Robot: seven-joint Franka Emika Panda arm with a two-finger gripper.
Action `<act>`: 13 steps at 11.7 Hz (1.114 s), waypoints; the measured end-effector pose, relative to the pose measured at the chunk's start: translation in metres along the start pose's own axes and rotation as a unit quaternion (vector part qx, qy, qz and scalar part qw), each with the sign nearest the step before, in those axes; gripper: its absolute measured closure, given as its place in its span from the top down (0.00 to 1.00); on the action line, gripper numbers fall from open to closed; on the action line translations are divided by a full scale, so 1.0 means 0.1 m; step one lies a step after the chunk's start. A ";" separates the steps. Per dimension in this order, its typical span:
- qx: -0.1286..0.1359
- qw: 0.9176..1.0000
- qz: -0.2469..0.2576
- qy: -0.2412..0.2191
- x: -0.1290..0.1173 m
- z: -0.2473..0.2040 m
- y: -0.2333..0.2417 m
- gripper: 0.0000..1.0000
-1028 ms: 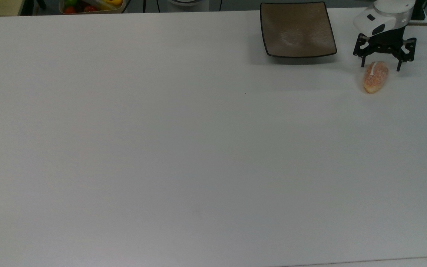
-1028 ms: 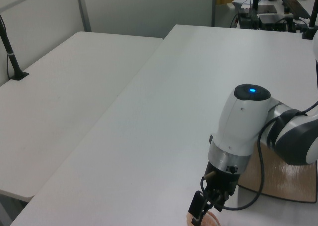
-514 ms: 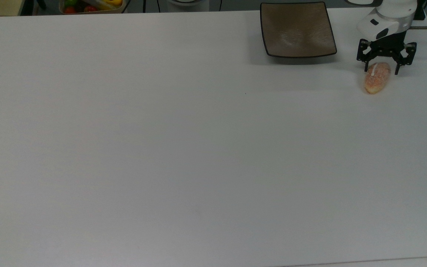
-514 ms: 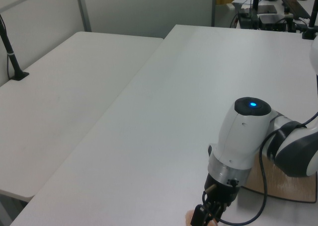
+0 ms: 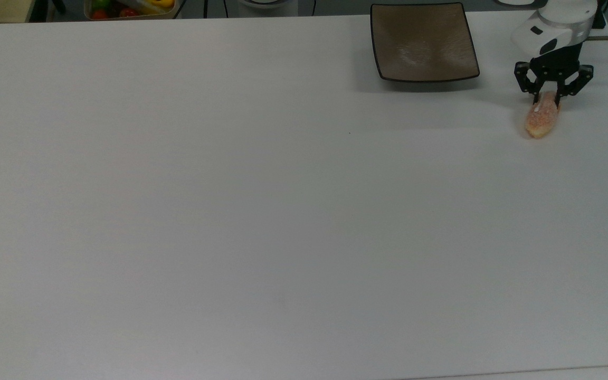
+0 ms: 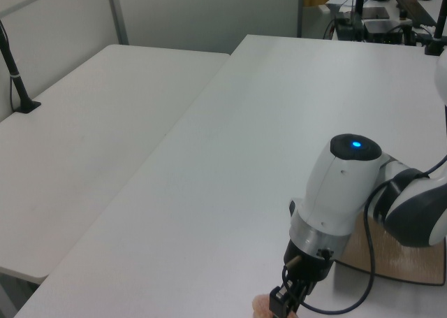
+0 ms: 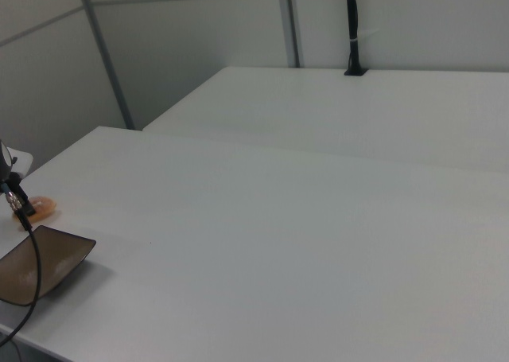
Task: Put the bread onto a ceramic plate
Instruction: 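Lift the held bread roll and carry it toward the dark plate, then lower the bread roll onto the plate and open the gripper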
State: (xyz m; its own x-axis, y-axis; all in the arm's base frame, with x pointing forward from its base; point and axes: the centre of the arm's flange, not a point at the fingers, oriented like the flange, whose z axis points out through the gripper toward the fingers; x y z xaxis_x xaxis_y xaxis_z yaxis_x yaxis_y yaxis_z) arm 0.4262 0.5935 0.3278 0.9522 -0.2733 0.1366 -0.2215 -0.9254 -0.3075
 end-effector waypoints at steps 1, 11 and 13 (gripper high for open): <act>0.008 1.000 0.000 0.005 0.03 -0.12 -0.04 0.36; -0.090 0.991 -0.087 0.047 0.09 -1.51 1.08 0.36; -0.130 0.986 -0.099 0.031 -0.05 -1.39 1.38 0.36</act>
State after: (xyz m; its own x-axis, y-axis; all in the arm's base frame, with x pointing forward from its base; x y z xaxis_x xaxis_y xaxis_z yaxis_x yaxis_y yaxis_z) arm 0.3619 0.4304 0.4156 0.9693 -0.0885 0.2292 -0.0868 -0.9961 -0.0174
